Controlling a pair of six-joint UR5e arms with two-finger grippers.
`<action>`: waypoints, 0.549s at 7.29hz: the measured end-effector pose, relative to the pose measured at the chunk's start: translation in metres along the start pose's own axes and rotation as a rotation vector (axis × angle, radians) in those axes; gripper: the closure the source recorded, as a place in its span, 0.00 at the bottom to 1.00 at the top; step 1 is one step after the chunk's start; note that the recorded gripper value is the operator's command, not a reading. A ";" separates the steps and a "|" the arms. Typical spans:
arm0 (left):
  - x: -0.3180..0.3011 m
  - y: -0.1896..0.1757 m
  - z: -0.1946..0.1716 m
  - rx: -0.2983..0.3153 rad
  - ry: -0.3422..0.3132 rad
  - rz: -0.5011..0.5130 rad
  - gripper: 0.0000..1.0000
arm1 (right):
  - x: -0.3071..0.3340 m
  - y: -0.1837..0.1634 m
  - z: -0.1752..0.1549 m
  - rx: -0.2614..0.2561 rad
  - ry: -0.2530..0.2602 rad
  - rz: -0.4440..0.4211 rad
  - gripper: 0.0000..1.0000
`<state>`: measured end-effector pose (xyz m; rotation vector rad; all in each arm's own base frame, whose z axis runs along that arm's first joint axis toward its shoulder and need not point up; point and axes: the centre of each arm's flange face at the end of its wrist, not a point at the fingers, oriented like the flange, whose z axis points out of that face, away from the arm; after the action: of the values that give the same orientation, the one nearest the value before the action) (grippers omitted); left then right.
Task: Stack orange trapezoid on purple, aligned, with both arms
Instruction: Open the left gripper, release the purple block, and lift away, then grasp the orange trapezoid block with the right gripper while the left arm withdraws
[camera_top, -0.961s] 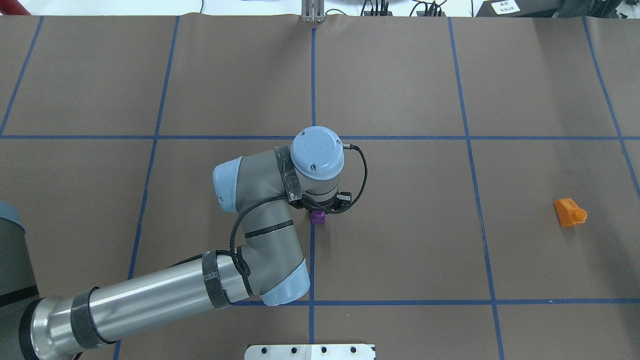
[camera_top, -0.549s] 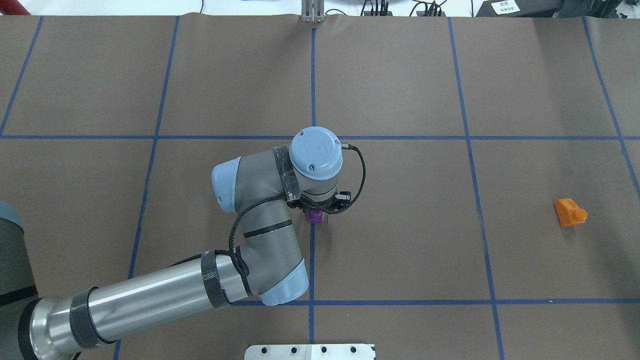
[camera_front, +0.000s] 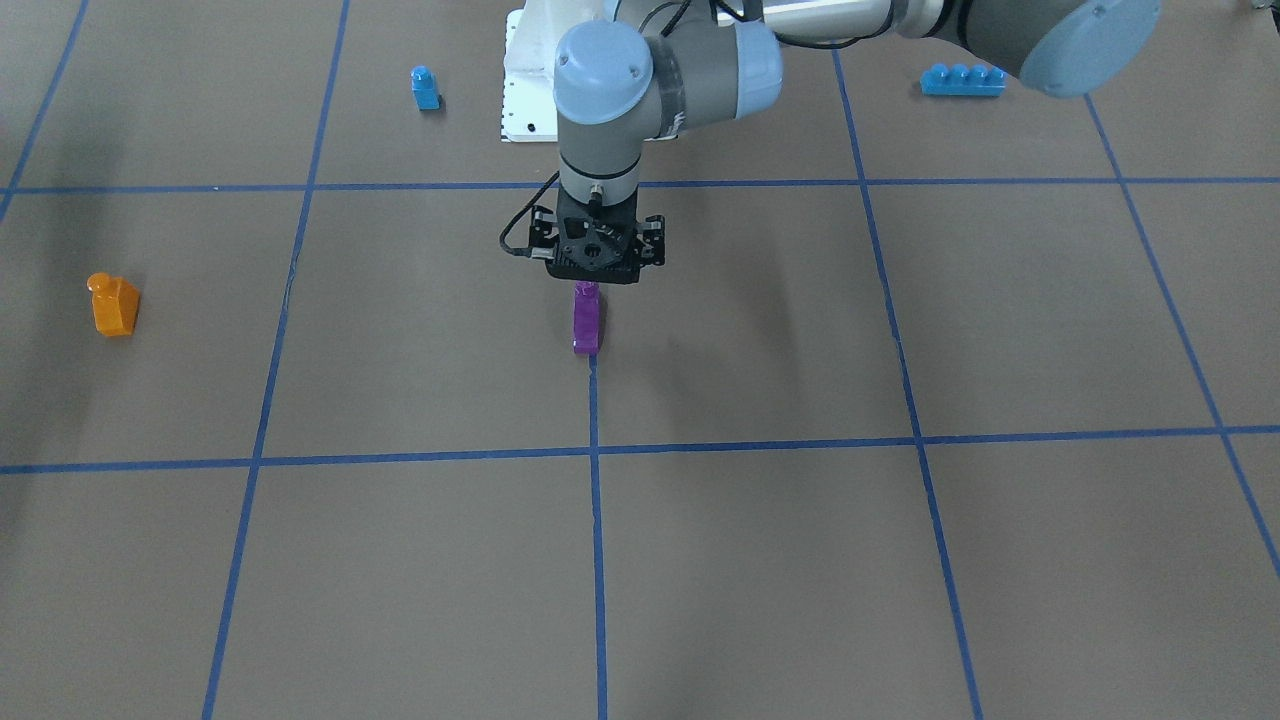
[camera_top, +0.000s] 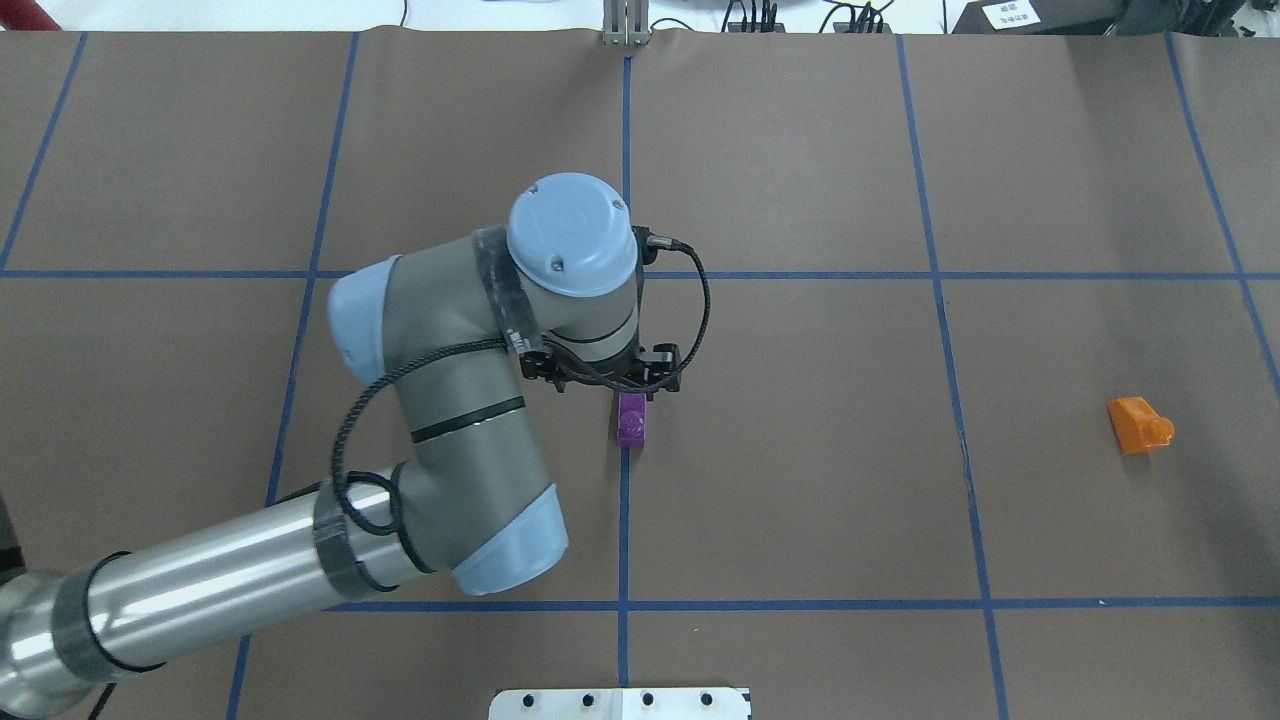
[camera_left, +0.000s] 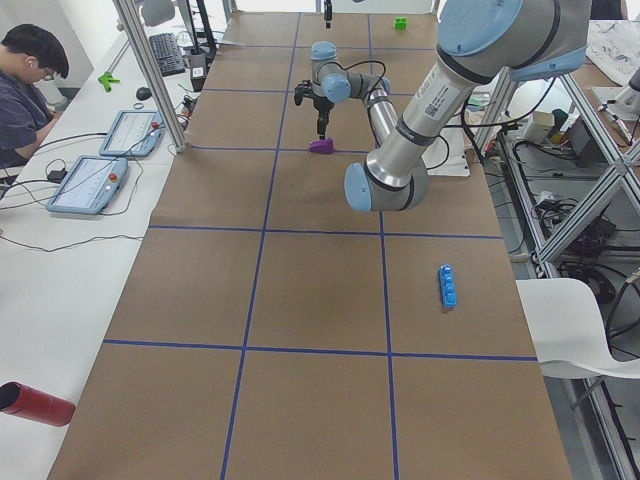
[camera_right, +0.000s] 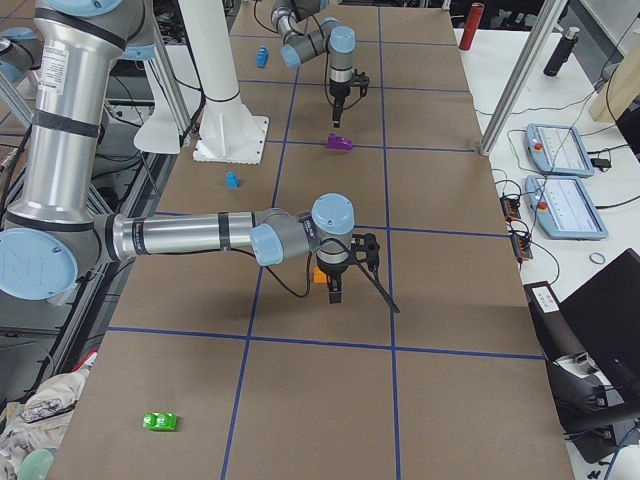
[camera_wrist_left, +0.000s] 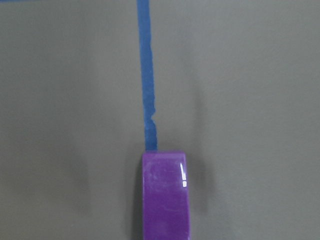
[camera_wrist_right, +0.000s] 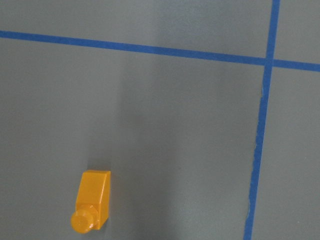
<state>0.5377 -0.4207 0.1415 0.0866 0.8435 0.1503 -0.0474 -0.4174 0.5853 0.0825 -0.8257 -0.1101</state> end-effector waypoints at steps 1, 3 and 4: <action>-0.064 0.021 -0.025 0.015 -0.004 0.085 0.00 | -0.013 -0.001 0.007 0.001 -0.009 -0.009 0.00; -0.186 0.045 -0.064 0.003 -0.017 0.214 0.00 | -0.046 0.000 0.029 0.009 -0.040 0.004 0.00; -0.218 0.046 -0.074 -0.013 -0.012 0.256 0.00 | -0.062 0.002 0.043 0.002 -0.043 0.011 0.00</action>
<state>0.3350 -0.4101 0.2600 0.1828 0.8178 0.3954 -0.1202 -0.4082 0.5693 0.0775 -0.8696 -0.1007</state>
